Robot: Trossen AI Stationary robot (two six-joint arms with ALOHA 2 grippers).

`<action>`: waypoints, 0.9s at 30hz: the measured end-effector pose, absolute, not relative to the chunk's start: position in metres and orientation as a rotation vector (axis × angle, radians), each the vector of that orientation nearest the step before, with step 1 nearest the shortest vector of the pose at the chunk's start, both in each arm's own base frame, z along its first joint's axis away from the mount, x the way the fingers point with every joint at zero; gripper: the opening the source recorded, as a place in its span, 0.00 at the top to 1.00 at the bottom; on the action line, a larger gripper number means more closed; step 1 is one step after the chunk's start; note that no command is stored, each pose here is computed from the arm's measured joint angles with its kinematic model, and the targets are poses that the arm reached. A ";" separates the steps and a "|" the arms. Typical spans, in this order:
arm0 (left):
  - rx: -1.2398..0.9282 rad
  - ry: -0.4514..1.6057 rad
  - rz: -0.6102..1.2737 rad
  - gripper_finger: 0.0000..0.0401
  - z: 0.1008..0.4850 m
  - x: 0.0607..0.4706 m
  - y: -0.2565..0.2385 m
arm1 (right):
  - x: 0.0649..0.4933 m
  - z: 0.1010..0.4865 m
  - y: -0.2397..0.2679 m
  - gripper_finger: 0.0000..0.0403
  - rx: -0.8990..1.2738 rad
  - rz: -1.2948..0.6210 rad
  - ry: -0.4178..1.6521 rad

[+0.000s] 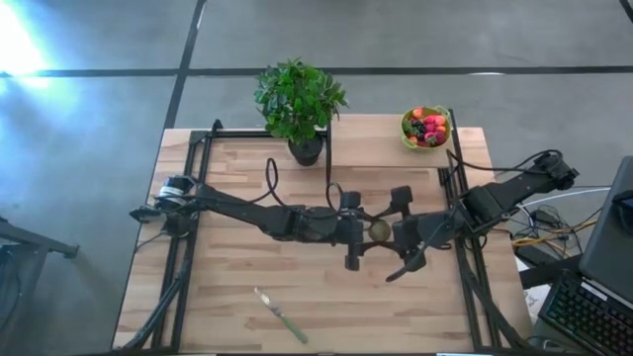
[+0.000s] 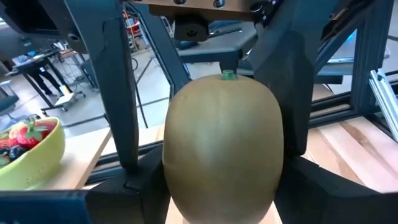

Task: Pick & Place Fruit
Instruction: Put the kiwi into the green strainer bowl on the shelf

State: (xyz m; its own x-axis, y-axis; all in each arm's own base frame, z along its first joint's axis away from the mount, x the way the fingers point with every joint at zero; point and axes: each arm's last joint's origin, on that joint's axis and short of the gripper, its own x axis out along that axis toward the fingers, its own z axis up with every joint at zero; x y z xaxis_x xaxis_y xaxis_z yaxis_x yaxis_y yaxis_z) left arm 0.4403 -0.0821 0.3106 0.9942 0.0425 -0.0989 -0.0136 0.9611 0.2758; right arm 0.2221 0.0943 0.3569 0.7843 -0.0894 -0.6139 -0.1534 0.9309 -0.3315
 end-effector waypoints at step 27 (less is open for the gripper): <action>0.330 0.182 0.042 0.27 0.311 0.440 -0.080 | 0.222 0.356 0.093 0.46 -0.363 0.017 0.685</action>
State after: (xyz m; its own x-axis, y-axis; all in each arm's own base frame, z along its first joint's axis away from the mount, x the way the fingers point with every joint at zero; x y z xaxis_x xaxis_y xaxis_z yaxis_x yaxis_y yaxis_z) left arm 0.4398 -0.0797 0.3107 0.9828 0.0711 -0.1704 -0.0118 0.9453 0.3261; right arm 0.2217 0.0932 0.3556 0.7769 -0.1029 -0.6212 -0.1334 0.9372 -0.3221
